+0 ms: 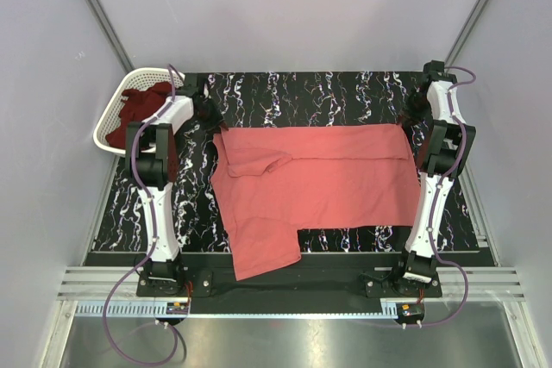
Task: Fold and stack the t-shirts
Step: Fold the tshirt
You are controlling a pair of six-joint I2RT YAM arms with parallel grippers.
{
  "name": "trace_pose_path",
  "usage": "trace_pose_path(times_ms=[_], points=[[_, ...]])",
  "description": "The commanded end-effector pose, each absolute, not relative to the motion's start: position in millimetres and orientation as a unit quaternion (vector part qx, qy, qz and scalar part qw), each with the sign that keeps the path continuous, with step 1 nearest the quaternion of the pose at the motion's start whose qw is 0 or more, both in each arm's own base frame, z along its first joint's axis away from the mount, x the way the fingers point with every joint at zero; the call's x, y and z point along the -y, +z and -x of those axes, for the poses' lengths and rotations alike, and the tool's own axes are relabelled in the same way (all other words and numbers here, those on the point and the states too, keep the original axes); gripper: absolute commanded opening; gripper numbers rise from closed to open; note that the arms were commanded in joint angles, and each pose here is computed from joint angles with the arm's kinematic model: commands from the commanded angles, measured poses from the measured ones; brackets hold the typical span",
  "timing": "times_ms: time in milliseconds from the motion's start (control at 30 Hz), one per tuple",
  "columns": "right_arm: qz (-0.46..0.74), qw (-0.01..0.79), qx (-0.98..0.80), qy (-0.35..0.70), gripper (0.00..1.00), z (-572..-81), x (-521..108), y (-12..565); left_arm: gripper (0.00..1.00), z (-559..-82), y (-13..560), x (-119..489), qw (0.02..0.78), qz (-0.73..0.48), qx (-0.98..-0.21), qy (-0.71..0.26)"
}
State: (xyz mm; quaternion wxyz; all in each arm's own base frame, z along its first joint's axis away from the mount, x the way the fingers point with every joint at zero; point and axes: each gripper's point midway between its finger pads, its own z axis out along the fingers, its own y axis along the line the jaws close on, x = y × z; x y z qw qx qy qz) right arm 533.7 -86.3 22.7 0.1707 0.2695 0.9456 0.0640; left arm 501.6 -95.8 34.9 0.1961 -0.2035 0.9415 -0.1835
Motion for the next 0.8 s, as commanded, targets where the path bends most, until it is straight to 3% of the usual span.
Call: trace_pose_path(times_ms=[0,200,333,400,433,500,767], points=[[-0.264,0.189,-0.943,0.076,0.31,-539,83,42,0.29,-523,50,97,0.229,0.203,-0.931,-0.198],[-0.264,0.192,-0.942,0.074,0.29,-543,84,41,0.28,-526,50,98,0.227,0.201,-0.931,-0.201],[-0.266,0.197,-0.941,0.066,0.23,-544,88,43,0.15,-527,49,96,0.228,0.200,-0.931,-0.200],[-0.268,0.201,-0.941,0.057,0.14,-545,91,45,0.08,-528,49,95,0.228,0.203,-0.931,-0.201],[-0.269,0.202,-0.940,0.052,0.11,-545,93,45,0.00,-528,48,94,0.228,0.205,-0.930,-0.200],[-0.269,0.207,-0.940,0.046,0.01,-546,97,48,0.00,-529,48,92,0.231,0.207,-0.930,-0.198],[-0.295,0.216,-0.929,0.047,0.00,-550,113,51,0.00,-535,59,77,0.257,0.223,-0.921,-0.192]])
